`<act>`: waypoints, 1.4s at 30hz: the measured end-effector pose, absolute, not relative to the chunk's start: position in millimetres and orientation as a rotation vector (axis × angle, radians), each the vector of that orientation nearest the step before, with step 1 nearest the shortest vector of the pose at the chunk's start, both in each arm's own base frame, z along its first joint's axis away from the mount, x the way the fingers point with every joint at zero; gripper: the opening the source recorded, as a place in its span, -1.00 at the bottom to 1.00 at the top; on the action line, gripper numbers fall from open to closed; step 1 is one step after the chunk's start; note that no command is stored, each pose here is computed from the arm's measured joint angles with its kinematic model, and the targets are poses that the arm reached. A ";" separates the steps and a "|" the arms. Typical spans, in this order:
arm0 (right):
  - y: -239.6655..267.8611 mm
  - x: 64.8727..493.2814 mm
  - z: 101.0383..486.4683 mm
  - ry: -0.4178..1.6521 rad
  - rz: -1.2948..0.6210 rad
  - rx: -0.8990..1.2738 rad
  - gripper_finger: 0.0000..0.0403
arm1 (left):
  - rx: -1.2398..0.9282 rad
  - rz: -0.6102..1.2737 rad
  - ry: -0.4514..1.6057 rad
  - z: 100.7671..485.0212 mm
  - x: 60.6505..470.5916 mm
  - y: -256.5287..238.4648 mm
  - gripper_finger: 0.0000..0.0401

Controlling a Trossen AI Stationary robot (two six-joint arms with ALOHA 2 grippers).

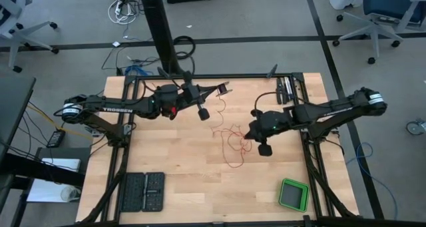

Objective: Coil cords
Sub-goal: Uncoil the red wire cable from the black spool, then coil the red wire cable onto the black spool

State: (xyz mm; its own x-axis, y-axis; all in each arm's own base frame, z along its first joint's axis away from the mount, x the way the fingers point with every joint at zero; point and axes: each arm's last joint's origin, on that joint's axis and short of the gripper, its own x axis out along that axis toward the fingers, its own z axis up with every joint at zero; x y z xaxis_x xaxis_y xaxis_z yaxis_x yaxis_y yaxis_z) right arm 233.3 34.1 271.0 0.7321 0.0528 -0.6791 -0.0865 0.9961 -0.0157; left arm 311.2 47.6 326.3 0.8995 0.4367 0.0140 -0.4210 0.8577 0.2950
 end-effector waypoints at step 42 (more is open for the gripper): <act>-5.7 204.6 339.4 0.307 -0.881 -0.335 -0.99 | 0.465 0.375 1.158 242.6 259.9 46.0 -1.00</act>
